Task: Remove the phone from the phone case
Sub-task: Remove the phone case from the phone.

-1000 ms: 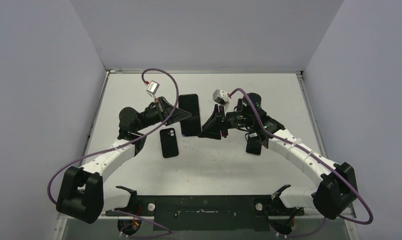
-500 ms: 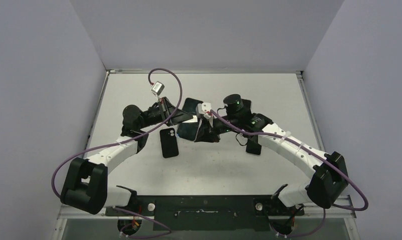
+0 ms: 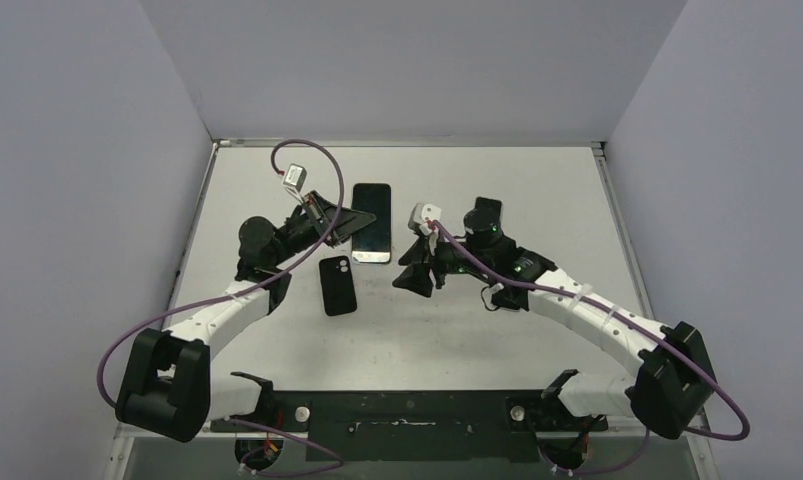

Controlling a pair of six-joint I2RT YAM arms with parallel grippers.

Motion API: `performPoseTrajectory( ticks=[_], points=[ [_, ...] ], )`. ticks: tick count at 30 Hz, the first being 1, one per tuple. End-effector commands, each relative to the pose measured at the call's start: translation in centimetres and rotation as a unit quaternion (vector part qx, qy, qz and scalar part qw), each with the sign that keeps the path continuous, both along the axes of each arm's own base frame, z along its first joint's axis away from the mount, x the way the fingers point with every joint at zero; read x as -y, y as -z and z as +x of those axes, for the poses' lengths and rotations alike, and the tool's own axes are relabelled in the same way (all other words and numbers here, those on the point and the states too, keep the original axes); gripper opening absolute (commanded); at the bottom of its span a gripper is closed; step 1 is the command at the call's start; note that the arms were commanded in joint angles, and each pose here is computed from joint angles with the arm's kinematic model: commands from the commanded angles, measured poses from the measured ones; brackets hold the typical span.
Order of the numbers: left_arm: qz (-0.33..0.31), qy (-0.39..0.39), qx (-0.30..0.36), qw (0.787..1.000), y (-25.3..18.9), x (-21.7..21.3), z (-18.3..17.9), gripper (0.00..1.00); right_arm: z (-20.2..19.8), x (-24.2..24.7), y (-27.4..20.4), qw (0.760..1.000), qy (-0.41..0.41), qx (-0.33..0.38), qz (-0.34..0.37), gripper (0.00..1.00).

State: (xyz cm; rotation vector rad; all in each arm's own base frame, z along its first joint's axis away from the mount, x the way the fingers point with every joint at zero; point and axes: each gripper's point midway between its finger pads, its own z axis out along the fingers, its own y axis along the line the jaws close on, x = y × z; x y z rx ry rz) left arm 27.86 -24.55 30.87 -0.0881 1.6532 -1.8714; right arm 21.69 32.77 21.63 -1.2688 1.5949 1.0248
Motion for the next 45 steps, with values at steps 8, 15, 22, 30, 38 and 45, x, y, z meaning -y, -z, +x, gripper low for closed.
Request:
performPoseTrajectory(
  ticks=[8,15,22,30,38,45],
  points=[
    [-0.085,-0.214,0.059,0.971,-5.5,-2.5,3.4,0.00,1.1,1.5,-7.9,0.942,0.187,-0.107,0.259,0.71],
    [-0.115,-0.250,0.057,0.960,-6.4,-2.0,3.0,0.00,1.3,0.3,-10.1,0.908,0.167,-0.172,0.343,0.71],
    [-0.145,-0.256,0.044,0.955,-6.9,-1.9,2.5,0.00,1.7,-1.1,-11.0,0.900,0.145,-0.188,0.366,0.68],
    [-0.155,-0.269,0.039,0.950,-7.0,-2.0,2.3,0.00,1.5,-1.8,-11.4,0.896,0.121,-0.194,0.382,0.60],
    [-0.170,-0.261,0.033,0.950,-6.9,-1.6,2.0,0.00,1.8,-2.4,-11.6,0.896,0.111,-0.192,0.386,0.53],
    [-0.172,-0.252,0.029,0.952,-6.7,-1.2,1.7,0.00,2.2,-2.9,-11.6,0.897,0.107,-0.187,0.387,0.46]
  ],
)
